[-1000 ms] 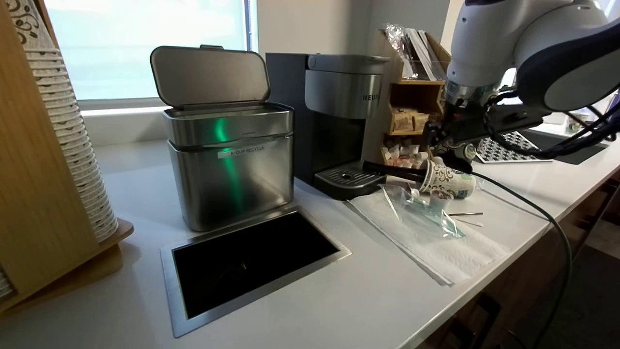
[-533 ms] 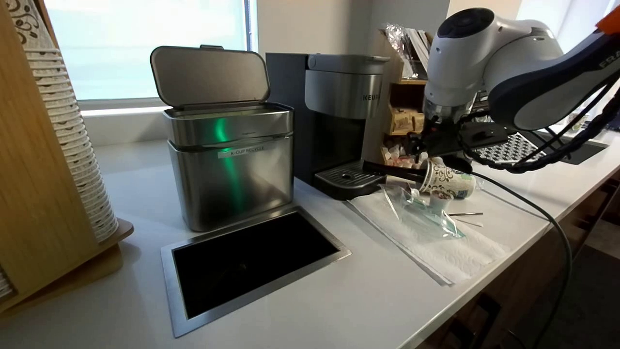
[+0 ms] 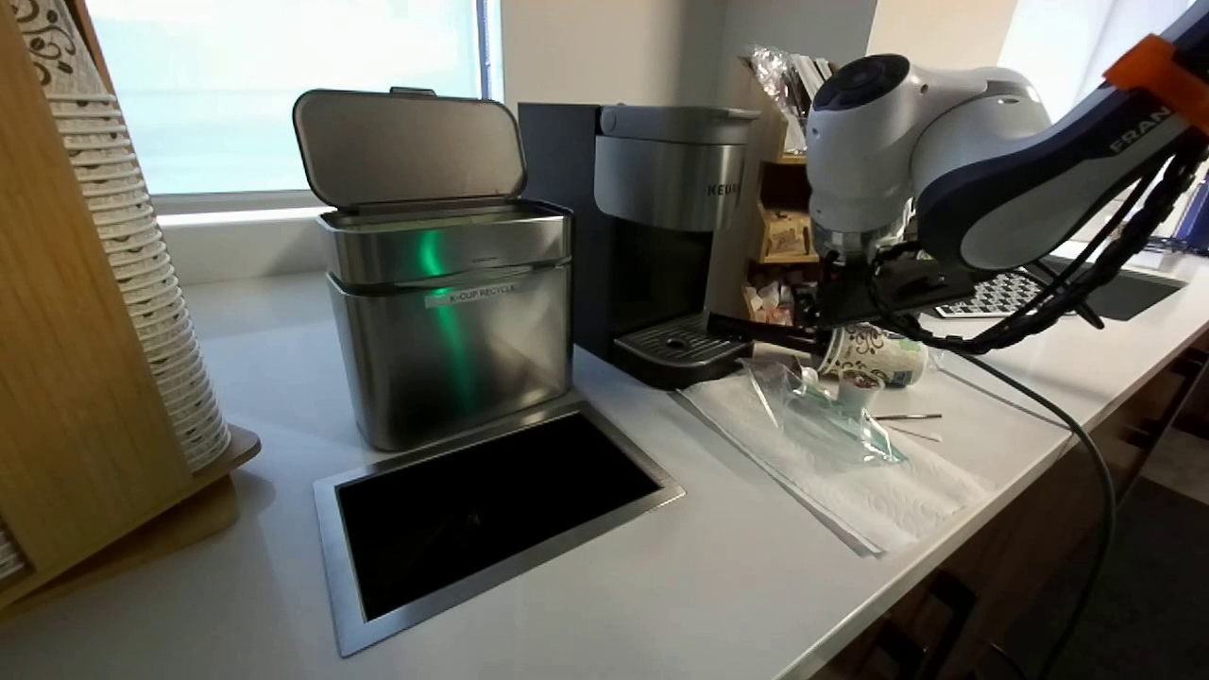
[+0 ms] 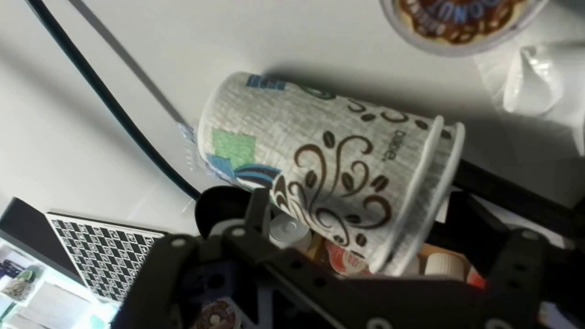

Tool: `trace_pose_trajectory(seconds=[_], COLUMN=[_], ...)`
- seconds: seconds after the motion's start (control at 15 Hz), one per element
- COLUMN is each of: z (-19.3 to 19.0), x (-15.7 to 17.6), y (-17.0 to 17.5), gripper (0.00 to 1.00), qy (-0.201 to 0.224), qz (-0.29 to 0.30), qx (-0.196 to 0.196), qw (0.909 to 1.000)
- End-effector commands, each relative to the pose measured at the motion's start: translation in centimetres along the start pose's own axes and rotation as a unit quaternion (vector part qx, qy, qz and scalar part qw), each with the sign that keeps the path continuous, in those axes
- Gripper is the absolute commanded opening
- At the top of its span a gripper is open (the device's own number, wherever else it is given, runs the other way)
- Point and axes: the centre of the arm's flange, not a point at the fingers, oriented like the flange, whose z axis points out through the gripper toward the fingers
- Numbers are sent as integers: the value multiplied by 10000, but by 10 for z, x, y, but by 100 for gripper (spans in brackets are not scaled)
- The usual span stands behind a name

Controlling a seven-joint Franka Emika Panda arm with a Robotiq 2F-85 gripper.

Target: Place the stacked coffee cups on the left upright then put the black tongs on top of the wooden stand.

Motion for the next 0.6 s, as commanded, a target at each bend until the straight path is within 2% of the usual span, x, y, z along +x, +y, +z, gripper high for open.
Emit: trace_pose_trajectory(seconds=[0.0, 0.13, 0.4, 0.53], z=[7, 7, -1, -16], x=[-1, -1, 3, 6], y=[-4, -3, 1, 6], gripper=[66, 49, 20, 7], qy=[-262, -293, -245, -156], qz=[92, 113, 77, 30], qx=[-365, -466, -680, -701], qw=[9989, 9984, 9974, 9974])
